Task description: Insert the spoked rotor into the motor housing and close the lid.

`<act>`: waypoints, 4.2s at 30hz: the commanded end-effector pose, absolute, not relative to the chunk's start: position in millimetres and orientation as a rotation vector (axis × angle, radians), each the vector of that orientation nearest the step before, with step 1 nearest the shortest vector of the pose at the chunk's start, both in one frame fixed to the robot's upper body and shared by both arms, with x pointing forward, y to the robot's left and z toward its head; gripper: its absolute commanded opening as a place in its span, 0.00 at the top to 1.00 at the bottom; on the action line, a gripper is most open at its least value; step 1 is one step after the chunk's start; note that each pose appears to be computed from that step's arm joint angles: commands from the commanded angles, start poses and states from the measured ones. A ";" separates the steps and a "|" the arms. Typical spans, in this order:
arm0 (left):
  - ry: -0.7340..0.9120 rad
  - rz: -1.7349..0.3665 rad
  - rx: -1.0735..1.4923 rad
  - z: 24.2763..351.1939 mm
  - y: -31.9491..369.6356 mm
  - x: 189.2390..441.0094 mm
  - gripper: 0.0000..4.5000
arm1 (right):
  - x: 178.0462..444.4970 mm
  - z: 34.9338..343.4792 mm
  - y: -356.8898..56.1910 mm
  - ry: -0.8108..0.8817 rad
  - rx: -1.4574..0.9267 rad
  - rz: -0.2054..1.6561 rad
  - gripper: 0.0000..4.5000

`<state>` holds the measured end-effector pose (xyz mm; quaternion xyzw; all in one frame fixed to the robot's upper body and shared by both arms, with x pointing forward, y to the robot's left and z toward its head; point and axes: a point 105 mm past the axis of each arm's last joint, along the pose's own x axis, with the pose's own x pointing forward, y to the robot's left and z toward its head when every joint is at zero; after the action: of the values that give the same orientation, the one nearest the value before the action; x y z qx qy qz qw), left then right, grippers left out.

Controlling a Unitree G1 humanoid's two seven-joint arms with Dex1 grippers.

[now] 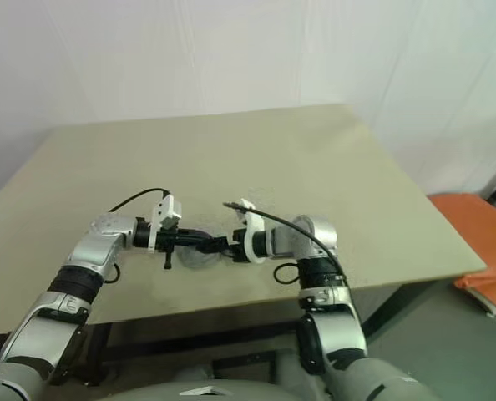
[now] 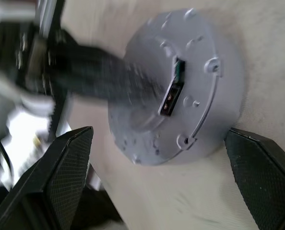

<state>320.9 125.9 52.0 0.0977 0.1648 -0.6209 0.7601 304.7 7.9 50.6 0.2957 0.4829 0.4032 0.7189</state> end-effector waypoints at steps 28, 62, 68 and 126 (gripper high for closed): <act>0.467 -1.273 0.226 19.7 137.1 318.8 1.00 | 309.3 89.6 19.0 1.002 0.844 1.031 0.69; 0.143 -0.611 -0.781 110.7 188.0 398.1 1.00 | 353.7 100.0 -8.2 0.856 0.969 0.904 0.69; 0.161 -0.568 -0.930 109.9 195.3 398.4 1.00 | 368.5 105.1 -20.9 0.803 0.978 0.863 0.69; 0.324 -0.633 -1.311 84.6 163.3 388.8 0.53 | 388.3 119.0 -2.7 0.681 1.054 0.862 0.69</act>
<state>384.6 164.7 72.3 -0.6041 0.1566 -0.2720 0.7325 382.4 -11.0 93.1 0.4771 0.3432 0.3591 0.7249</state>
